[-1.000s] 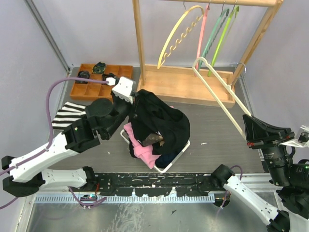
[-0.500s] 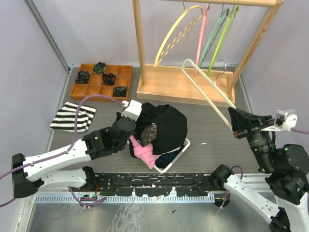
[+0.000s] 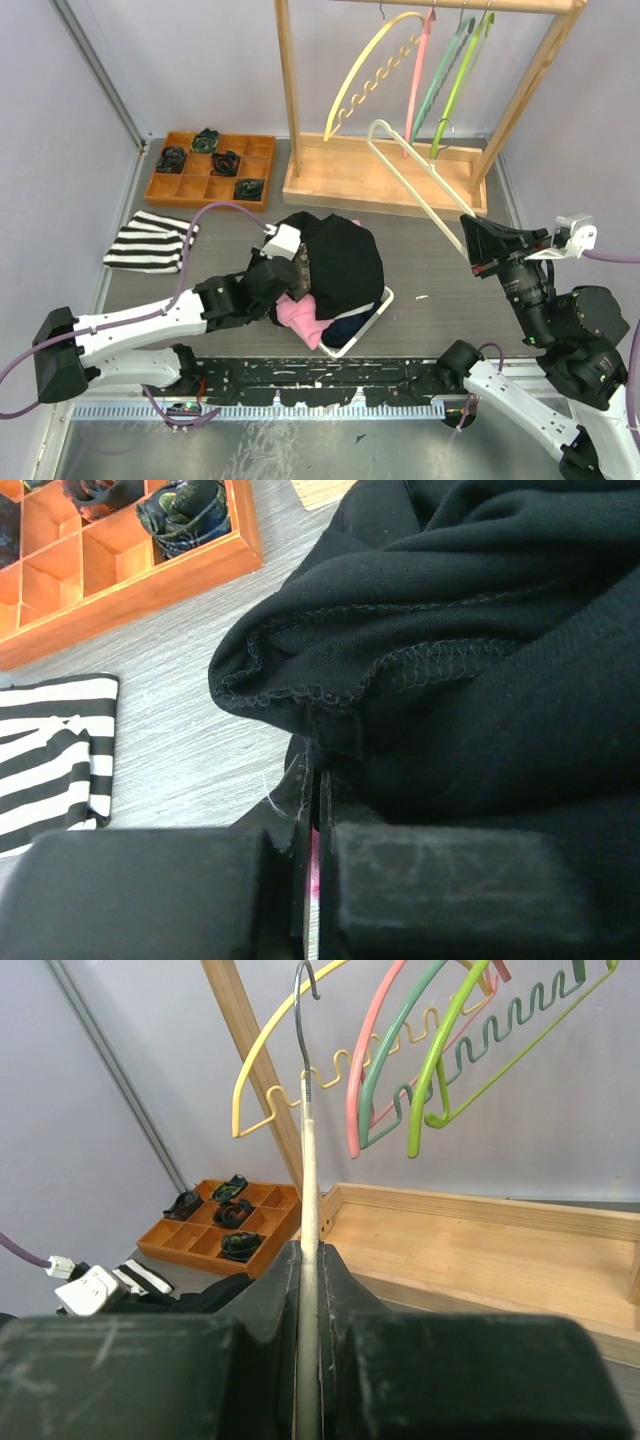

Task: Remove the t-shirt from the hanger
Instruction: Place the T-shirt in the bin.

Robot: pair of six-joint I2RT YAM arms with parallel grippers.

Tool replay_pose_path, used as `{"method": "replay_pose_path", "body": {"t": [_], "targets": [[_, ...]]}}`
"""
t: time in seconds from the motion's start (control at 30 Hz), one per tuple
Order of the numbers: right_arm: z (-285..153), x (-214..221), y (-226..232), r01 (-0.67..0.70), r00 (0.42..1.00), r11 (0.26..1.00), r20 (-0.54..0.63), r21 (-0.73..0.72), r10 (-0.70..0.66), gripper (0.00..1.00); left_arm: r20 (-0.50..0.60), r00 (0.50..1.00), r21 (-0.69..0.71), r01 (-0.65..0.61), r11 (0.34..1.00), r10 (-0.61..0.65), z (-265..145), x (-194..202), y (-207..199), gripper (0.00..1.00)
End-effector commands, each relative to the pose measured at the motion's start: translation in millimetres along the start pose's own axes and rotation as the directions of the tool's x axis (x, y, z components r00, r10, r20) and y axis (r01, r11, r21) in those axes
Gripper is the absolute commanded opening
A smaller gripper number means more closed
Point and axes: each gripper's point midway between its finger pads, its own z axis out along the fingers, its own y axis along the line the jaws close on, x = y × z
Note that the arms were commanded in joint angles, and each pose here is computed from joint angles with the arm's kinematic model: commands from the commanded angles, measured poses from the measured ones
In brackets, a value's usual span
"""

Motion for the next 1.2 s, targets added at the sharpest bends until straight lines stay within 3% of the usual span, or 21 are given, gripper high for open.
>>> {"method": "replay_pose_path", "body": {"t": [0.0,0.1,0.27,0.5,0.63,0.67,0.83,1.0,1.17], "targets": [[8,-21,9,-0.017,0.997,1.0,0.07,-0.026,0.019,0.01,0.032,0.999,-0.046,0.034,0.998,-0.032,-2,-17,9,0.09],[9,-23,11,-0.019,0.997,0.999,0.074,-0.031,0.021,0.01,0.039,0.999,-0.068,0.017,0.998,-0.014,-6,-23,18,0.46],[11,-29,14,-0.022,0.995,0.999,0.094,-0.042,0.026,0.01,0.064,0.997,-0.101,0.037,0.994,-0.03,-21,-33,40,0.68],[16,-30,19,-0.024,0.995,0.998,0.096,-0.059,0.029,0.01,0.187,0.976,-0.117,0.131,0.984,-0.108,-56,-73,83,0.81],[17,-28,19,-0.025,0.995,0.998,0.096,-0.06,0.031,0.01,0.291,0.938,-0.011,0.2,0.98,-0.188,-73,-106,88,0.95],[18,-28,19,-0.025,0.995,0.998,0.094,-0.06,0.03,0.01,0.322,0.924,0.032,0.207,0.978,-0.206,-78,-116,85,0.99],[19,-25,19,-0.025,0.995,0.998,0.092,-0.06,0.03,0.01,0.439,0.845,0.26,0.206,0.943,-0.306,-99,-166,61,0.98],[19,-24,20,-0.028,0.995,0.998,0.089,-0.063,0.034,0.01,0.442,0.852,0.324,0.139,0.936,-0.28,-94,-196,30,0.98],[17,-26,19,-0.032,0.995,0.997,0.094,-0.063,0.038,0.01,0.412,0.864,0.42,0.102,0.902,-0.289,-80,-199,-15,0.98]]}}
